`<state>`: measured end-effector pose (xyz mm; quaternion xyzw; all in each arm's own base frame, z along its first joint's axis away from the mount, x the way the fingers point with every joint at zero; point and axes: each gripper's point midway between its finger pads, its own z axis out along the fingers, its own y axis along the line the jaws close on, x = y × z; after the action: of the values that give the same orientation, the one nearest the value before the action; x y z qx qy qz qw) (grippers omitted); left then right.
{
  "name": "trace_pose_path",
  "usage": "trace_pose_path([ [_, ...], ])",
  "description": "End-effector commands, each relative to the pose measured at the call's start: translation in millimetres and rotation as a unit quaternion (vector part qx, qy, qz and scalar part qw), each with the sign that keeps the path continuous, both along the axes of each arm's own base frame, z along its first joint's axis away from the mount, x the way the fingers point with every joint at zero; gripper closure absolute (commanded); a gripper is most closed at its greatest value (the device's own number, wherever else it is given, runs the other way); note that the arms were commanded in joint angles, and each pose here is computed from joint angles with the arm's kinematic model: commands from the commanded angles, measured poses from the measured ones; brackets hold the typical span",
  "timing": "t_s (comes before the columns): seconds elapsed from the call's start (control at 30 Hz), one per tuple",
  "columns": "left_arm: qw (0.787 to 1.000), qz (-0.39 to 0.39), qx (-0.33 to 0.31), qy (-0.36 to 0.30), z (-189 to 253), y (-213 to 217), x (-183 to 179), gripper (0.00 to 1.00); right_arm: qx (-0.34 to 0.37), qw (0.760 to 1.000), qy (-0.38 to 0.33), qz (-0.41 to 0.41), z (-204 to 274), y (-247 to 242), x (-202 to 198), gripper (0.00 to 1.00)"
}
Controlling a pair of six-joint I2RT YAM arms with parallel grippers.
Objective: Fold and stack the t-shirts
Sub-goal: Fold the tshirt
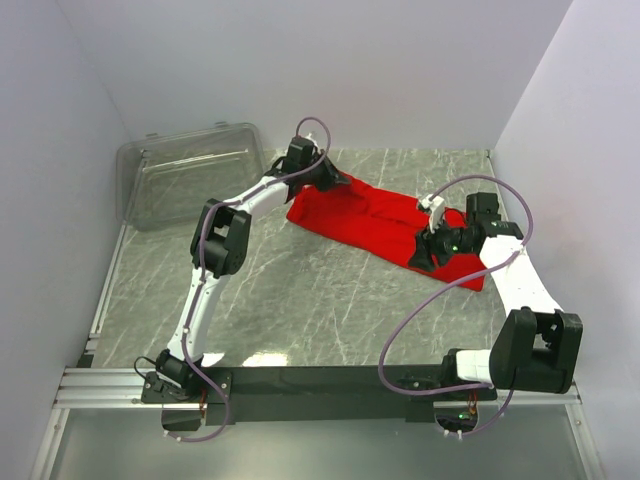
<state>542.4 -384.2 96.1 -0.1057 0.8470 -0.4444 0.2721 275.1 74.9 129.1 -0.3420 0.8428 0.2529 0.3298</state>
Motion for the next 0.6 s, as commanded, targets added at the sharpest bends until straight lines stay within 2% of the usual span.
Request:
trace_pose_path([
  [0.0,0.989,-0.028,-0.13,-0.068,81.1,-33.5,7.5,0.99,0.009,1.0,-0.019,-0.002,8.8,0.6,-0.7,0.4],
  [0.07,0.983,-0.049,-0.158,-0.074,87.7,-48.4,10.7,0.97,0.009,1.0,-0.018,-0.003,8.9,-0.4,-0.6,0.4],
  [0.1,0.981,-0.052,-0.174,-0.06,88.5,-53.2,10.8,0.91,0.01,1.0,-0.019,-0.002,9.1,0.2,-0.5,0.4],
  [0.13,0.98,-0.061,-0.183,-0.053,88.2,-58.0,9.2,0.83,0.01,1.0,-0.019,-0.003,9.4,-0.2,-0.7,0.4],
  [0.17,0.978,-0.065,-0.191,-0.047,83.3,-62.2,9.0,0.67,0.01,1.0,-0.02,-0.003,9.5,-0.2,-0.4,0.4],
  [0.27,0.977,-0.058,-0.2,-0.05,89.3,-58.9,7.4,0.51,0.009,1.0,-0.021,-0.005,9.6,-1.9,-0.6,0.4],
  [0.47,0.984,-0.046,-0.141,-0.098,103.4,-28.2,7.7,0.47,0.009,1.0,-0.018,-0.006,7.7,-3.0,-2.2,0.4],
  [0.5,0.986,-0.033,-0.113,-0.118,101.8,-19.9,13.8,0.47,0.01,1.0,-0.018,-0.006,8.3,-2.8,-2.2,0.4],
  [0.57,0.991,-0.014,-0.074,-0.11,97.7,-3.1,14.9,0.47,0.01,1.0,-0.019,-0.006,9.0,-2.6,-1.7,0.4],
])
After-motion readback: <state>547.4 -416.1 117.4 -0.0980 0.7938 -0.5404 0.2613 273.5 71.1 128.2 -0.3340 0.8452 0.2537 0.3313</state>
